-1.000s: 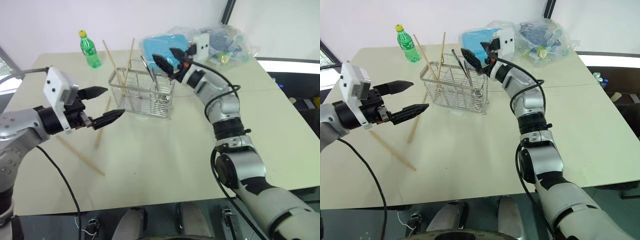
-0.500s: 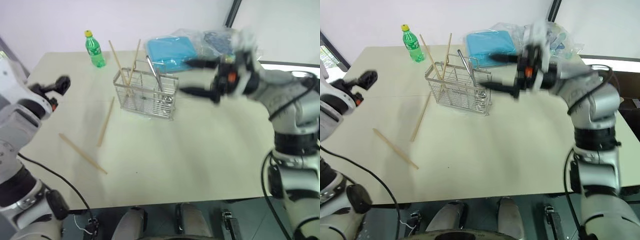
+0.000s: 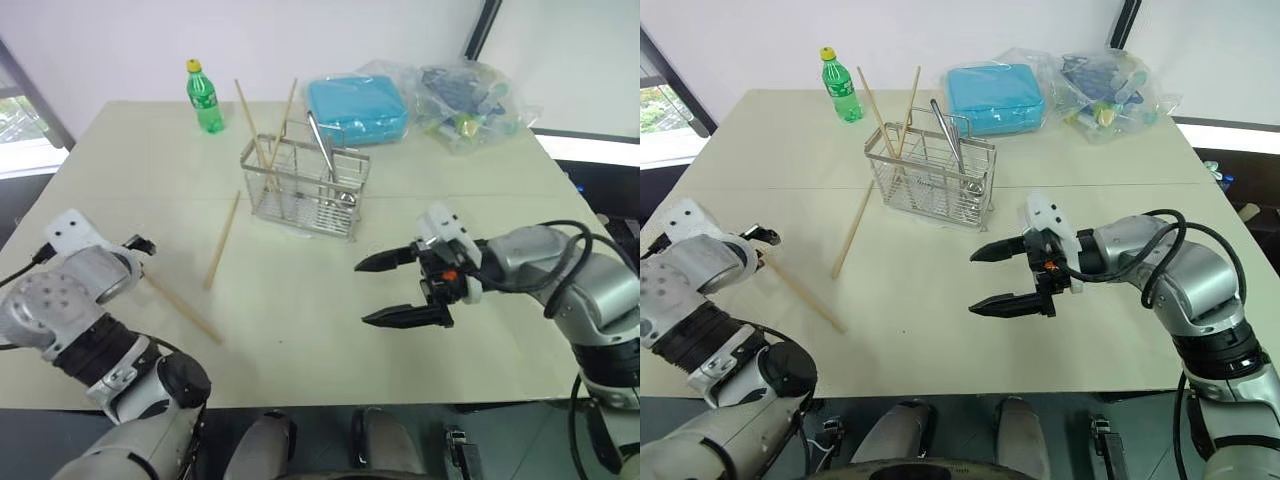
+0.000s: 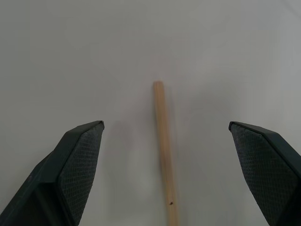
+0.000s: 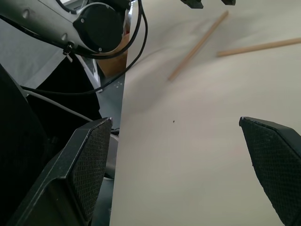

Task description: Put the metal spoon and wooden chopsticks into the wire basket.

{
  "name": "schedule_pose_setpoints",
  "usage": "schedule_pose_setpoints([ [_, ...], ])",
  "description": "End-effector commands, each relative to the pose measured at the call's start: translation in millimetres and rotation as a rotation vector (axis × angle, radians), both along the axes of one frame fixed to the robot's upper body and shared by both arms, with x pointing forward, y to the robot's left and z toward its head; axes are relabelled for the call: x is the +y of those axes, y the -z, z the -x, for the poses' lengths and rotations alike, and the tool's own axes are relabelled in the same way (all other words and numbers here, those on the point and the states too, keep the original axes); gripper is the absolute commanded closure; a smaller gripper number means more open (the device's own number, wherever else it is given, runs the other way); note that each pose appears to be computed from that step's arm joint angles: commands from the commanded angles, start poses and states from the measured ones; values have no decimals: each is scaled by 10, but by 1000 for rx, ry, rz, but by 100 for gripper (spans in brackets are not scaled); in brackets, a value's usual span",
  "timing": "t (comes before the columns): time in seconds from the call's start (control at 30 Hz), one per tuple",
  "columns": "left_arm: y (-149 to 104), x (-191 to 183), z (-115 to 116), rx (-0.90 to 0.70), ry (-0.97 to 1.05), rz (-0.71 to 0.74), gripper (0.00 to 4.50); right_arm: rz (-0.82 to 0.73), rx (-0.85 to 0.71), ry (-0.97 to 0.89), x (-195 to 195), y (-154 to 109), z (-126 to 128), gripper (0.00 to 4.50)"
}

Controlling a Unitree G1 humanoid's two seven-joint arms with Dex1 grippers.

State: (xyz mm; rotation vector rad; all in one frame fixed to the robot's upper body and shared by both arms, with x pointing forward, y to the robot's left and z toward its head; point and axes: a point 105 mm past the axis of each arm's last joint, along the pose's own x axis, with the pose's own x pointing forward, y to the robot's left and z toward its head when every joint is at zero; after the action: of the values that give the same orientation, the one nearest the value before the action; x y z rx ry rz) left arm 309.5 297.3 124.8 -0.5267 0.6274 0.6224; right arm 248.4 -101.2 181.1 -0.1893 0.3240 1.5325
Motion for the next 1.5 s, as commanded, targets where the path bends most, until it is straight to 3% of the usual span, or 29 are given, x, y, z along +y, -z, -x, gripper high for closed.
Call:
schedule_pose_setpoints([
  [0.03, -28, -36, -106, 18, 46, 1, 0, -17, -49, 9, 4, -108, 24, 7],
  [0.43, 211, -52, -266, 138, 48, 60, 0, -42, -61, 119, -44, -149, -50, 7],
  [0.53, 247, -18, -252, 144, 14, 69, 86, -44, -63, 130, -55, -160, -56, 0],
  [0.77, 209, -1, -279, 125, -3, 69, 420, -39, -64, 137, -75, -162, -74, 0],
  [0.8, 189, 12, -289, 116, -3, 63, 448, -39, -64, 138, -77, -160, -80, 0],
  [0.93, 22, 186, -388, 17, -8, -13, 448, -39, -67, 141, -71, -154, -98, 0],
  [1.1, -584, 600, -604, -270, -27, -247, 448, -46, -75, 148, -64, -171, -122, 0],
  [1.23, -1388, 646, -776, -615, 56, -424, 448, -47, -75, 161, -79, -161, -133, 0],
  [1.33, -2043, 479, -798, -889, 171, -550, 448, -49, -77, 169, -86, -162, -144, 0],
  [1.4, -2540, 250, -760, -1142, 262, -496, 448, -56, -82, 179, -79, -177, -159, 0],
  [1.5, -2927, -28, -767, -1329, 361, -398, 448, -69, -94, 203, -76, -192, -185, 0],
])
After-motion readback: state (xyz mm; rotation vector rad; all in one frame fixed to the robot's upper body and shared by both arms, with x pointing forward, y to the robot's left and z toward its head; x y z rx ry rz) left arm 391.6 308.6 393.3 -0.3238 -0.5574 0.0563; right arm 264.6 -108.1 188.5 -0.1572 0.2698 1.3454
